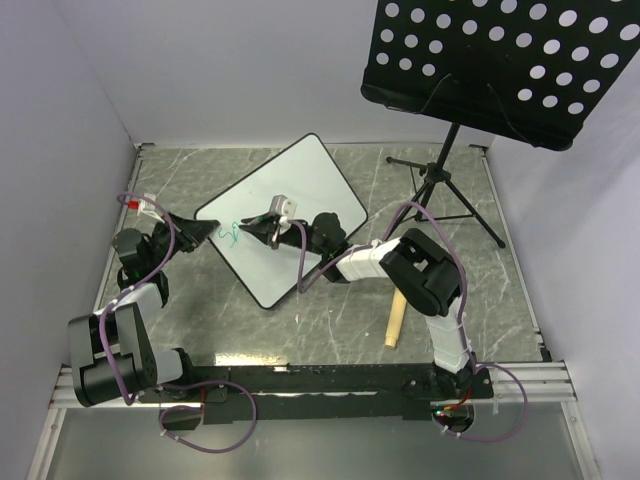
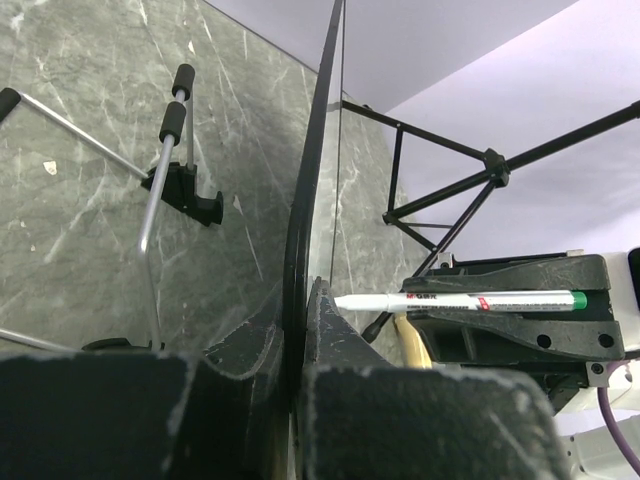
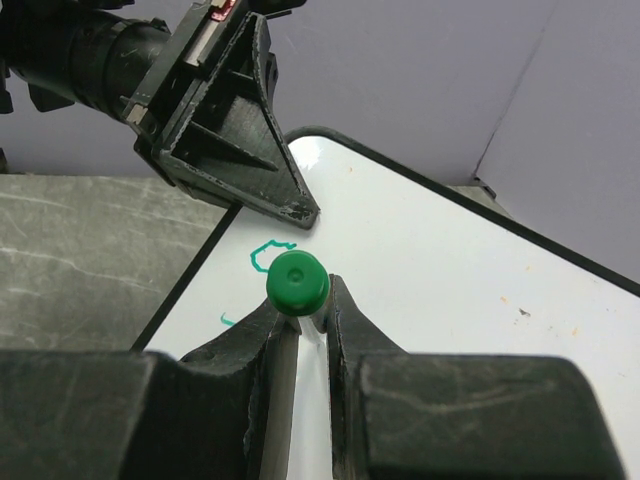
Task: Write a sentence on the whiteboard
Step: Pick up the sentence from the whiteboard.
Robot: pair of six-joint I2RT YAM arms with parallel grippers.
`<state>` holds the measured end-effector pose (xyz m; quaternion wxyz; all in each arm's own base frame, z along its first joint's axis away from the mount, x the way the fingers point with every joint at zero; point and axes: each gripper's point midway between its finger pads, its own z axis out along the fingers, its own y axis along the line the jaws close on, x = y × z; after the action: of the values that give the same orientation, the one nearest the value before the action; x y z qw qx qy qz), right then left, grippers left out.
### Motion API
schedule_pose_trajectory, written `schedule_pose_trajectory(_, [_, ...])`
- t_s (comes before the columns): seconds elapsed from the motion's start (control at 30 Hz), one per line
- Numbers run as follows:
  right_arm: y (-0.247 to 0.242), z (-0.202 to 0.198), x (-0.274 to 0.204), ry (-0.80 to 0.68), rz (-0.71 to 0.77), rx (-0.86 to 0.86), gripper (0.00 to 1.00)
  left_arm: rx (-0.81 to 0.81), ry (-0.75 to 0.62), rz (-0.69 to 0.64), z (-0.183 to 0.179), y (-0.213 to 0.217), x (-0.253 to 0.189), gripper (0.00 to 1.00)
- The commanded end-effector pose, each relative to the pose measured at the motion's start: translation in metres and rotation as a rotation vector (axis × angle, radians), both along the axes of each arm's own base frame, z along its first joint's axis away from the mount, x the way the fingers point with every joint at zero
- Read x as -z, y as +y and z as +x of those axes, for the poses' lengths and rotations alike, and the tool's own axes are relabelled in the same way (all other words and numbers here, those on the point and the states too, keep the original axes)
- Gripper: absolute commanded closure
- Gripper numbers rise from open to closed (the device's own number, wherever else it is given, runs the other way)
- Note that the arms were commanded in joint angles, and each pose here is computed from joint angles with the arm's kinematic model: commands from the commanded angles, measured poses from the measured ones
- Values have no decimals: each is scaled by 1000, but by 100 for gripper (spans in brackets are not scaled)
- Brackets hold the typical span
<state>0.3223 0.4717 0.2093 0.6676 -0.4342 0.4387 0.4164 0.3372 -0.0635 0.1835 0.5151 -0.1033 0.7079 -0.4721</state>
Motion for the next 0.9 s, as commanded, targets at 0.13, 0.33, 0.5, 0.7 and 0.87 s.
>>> schedule_pose_trajectory(0.13, [5, 21, -23, 5, 21, 34, 100, 97, -137, 139, -5, -11, -10, 99])
schedule_pose_trajectory(0.33, [3, 29, -22, 16, 20, 57, 100, 101, -137, 138, -5, -12, -9, 99])
schedule_pose_trajectory(0.5, [-2, 34, -15, 29, 12, 73, 100, 100, -137, 137, -4, -11, -9, 99])
schedule_pose_trajectory(0.7, [-7, 22, -9, 27, 8, 39, 100, 100, -137, 140, -4, -12, -9, 99])
schedule_pose_trajectory(0.87, [-12, 14, -2, 40, 1, 25, 100, 98, -134, 140, -4, -11, -8, 99])
